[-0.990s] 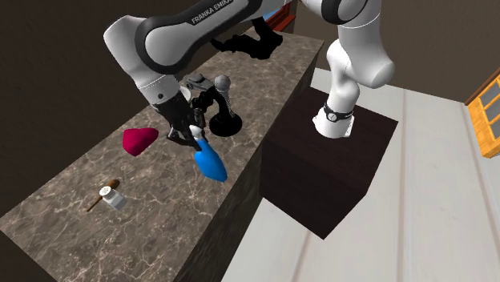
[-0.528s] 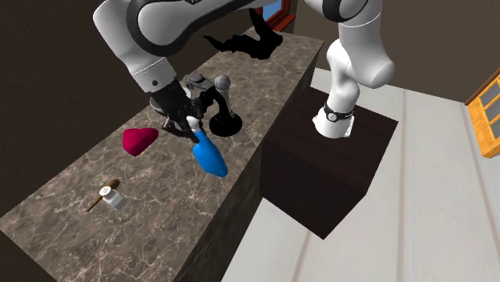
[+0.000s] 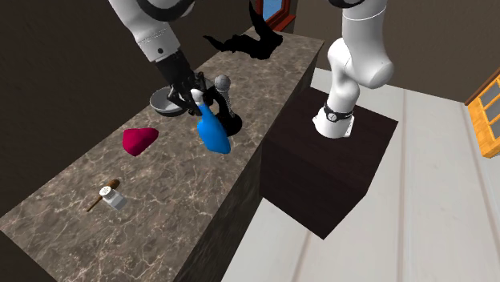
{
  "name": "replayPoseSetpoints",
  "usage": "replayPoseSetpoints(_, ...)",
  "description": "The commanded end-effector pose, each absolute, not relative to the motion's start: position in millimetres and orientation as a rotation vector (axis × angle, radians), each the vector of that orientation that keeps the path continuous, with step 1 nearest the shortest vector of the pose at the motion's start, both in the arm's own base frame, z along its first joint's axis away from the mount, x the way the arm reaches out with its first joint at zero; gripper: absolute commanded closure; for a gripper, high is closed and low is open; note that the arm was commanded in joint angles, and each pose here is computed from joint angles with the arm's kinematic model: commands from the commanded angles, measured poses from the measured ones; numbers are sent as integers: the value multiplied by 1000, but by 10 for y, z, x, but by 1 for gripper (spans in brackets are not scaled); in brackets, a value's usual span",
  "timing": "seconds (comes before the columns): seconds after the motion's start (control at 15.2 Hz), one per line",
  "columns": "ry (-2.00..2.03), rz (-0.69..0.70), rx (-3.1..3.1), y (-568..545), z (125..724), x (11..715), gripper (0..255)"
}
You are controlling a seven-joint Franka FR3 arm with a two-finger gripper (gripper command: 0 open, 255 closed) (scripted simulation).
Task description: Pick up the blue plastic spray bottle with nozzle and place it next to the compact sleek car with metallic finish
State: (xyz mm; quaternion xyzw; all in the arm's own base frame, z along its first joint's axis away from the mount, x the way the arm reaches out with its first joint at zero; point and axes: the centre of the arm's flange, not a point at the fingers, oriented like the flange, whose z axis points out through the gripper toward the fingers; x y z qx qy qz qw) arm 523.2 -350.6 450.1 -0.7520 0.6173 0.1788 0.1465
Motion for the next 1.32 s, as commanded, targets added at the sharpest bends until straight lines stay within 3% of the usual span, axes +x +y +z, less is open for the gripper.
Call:
replayPoseSetpoints(0.0, 1776, 515, -2165, -3646, 4599, 5018, 255)
replayPoseSetpoints(1.25, 1776, 515, -2165, -4965, 5564, 3116, 255)
